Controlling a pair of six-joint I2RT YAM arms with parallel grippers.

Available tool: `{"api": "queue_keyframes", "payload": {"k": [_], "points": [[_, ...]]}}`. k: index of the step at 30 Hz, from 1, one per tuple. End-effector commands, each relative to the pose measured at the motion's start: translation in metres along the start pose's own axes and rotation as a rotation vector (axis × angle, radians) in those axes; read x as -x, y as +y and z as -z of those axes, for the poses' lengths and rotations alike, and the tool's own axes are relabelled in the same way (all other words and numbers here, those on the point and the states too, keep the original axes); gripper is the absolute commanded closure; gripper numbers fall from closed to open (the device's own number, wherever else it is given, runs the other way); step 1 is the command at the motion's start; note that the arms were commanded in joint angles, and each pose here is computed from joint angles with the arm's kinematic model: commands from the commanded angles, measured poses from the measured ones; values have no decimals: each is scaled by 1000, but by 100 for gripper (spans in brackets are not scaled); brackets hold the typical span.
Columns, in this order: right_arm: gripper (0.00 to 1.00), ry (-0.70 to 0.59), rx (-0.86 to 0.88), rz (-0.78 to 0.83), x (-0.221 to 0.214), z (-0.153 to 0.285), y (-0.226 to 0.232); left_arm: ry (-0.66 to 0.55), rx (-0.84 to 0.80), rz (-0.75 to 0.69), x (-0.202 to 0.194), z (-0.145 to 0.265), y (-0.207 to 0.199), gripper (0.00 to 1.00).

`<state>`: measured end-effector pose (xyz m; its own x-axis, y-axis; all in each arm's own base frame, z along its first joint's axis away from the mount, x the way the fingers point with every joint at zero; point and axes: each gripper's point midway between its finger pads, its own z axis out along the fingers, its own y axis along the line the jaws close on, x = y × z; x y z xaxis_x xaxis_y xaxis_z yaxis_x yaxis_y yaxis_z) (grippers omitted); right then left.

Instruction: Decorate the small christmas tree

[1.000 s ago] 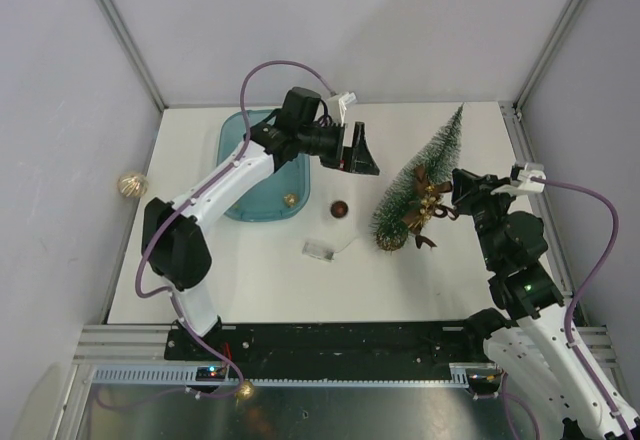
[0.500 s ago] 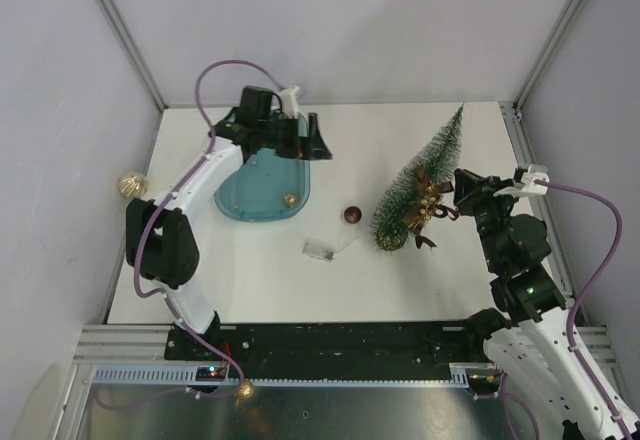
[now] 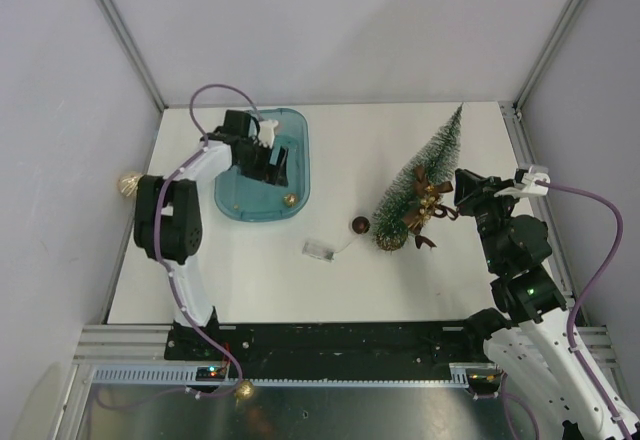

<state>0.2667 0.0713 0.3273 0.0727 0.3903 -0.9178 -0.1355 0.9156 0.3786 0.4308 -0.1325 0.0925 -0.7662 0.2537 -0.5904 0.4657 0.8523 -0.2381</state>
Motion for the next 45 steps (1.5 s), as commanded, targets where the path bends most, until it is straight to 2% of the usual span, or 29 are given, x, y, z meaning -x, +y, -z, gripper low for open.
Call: {"api": "queue_keyframes", "payload": {"k": [1,6,21,30,33,38,40,45], "points": [[78,-29,-5,-4,8,1,-1,109,-62,-38,-36,-21,-2,9],[78,-30,-9,-1,8,1,-2,144,-103,-11,-49,-32,-10,15],[78,-22,-4,4,6,0,-1,106,-192,94,-28,-28,-37,13],[78,-32,-6,5,9,2,-2,184,-182,77,-49,-48,-57,15],[78,-25,-14,9,7,3,-3,200,-157,87,-53,-53,-54,23],[78,-10,-19,12,3,3,-5,198,-154,90,-53,-51,-54,46],[78,-9,-17,9,3,2,-4,187,-148,81,-50,-47,-54,53],[78,-9,-16,7,3,3,-4,135,-126,59,-37,-29,-50,63]]}}
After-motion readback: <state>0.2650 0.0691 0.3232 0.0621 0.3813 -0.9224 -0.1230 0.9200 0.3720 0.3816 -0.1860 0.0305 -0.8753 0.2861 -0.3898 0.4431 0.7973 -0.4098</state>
